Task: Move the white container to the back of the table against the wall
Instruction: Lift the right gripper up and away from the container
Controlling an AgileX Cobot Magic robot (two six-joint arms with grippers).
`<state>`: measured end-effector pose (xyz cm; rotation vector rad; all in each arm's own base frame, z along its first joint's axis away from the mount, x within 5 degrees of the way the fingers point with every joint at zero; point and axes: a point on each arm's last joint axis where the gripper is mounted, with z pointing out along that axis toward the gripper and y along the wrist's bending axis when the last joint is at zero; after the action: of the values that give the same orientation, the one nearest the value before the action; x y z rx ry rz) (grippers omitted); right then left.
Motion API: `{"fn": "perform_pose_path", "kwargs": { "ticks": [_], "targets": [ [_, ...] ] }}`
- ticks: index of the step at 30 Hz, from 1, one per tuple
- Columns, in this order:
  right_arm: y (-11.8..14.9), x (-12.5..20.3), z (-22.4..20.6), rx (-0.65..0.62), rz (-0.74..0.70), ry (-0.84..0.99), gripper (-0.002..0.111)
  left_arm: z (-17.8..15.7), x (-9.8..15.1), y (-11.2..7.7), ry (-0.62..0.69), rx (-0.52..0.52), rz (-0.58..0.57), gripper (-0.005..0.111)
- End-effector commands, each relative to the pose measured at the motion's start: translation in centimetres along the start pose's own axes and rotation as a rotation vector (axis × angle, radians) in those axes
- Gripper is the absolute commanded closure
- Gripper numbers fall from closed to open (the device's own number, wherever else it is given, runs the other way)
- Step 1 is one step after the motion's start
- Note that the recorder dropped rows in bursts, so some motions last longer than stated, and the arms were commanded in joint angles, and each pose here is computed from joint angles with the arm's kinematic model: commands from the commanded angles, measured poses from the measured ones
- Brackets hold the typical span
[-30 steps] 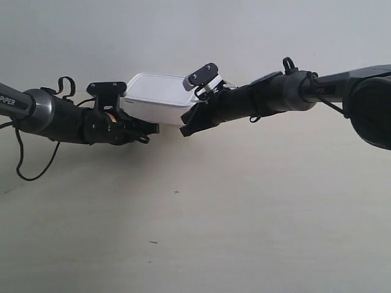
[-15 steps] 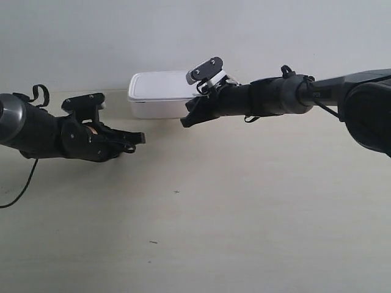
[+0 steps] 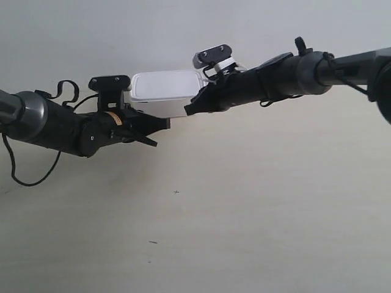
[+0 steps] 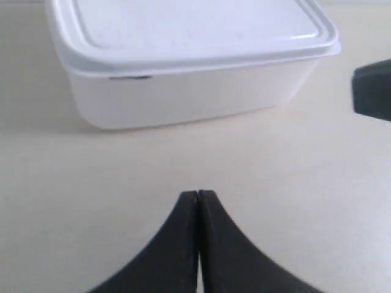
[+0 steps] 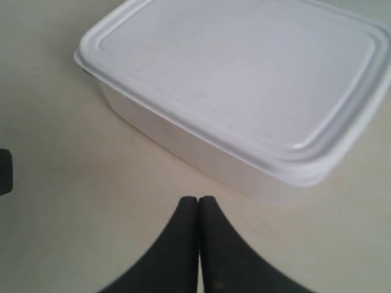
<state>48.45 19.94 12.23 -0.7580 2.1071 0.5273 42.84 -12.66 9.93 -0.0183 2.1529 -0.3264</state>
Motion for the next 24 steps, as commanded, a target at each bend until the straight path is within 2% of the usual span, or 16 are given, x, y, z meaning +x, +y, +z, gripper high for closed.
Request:
{"fn": "perform_pose_path", "kwargs": {
  "ticks": [1,10,16,24],
  "targets": [
    [-0.6,-1.5,-3.7,0.039,0.040,-0.022,0.108,1.1,-0.6,-0.3,-0.034,0.013,-0.011,0.107],
    [1.4,-3.6,-10.3,0.080,0.019,-0.064,0.108,3.3,-1.4,-0.5,-0.086,0.027,-0.013,0.107],
    [2.3,-5.3,-14.6,0.178,-0.013,-0.128,0.108,4.4,-2.0,-0.7,-0.111,0.035,-0.016,0.107],
    [4.2,-7.9,-19.7,0.177,-0.030,-0.238,0.108,5.6,-1.9,-0.7,-0.109,0.035,-0.014,0.107]
  ]
}}
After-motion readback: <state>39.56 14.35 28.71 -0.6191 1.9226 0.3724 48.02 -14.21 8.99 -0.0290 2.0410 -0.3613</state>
